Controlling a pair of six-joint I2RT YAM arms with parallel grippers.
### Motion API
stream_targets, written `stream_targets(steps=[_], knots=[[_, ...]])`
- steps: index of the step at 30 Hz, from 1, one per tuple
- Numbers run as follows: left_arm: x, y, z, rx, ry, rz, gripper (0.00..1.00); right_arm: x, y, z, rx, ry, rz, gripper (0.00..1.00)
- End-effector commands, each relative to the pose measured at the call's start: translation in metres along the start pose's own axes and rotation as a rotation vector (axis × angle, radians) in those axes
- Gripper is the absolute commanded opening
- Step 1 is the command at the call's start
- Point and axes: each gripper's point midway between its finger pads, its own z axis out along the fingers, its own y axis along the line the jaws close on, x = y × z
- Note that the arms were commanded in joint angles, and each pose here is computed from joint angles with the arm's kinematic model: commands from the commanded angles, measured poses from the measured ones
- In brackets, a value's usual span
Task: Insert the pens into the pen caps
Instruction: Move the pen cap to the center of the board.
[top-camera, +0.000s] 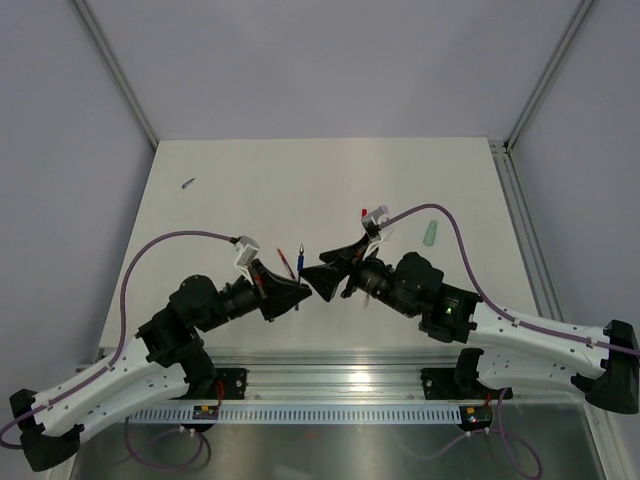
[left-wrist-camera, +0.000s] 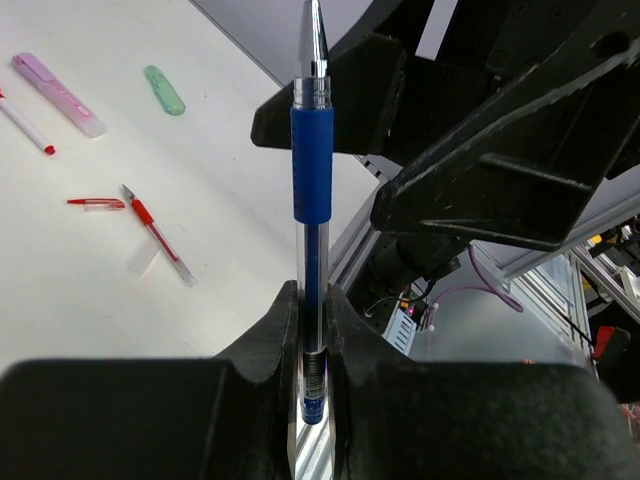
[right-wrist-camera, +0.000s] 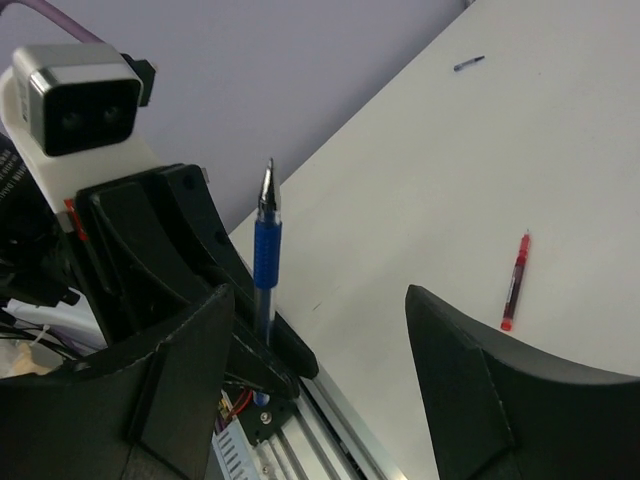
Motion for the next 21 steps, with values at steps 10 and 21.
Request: stream_targets(steps=[10,21], knots=[[-0.014,-0.029,0.011,0.132,-0.006,0.011,0.00,-0.020,0.024,0.022,-0.049,-0.047,0.053,0.50],[-0.025,-0.019,0.019,0.045,-0.004,0.058,0.52,-0.041,-0.009,-0.001,0.126,-0.128,0.066,0.00]])
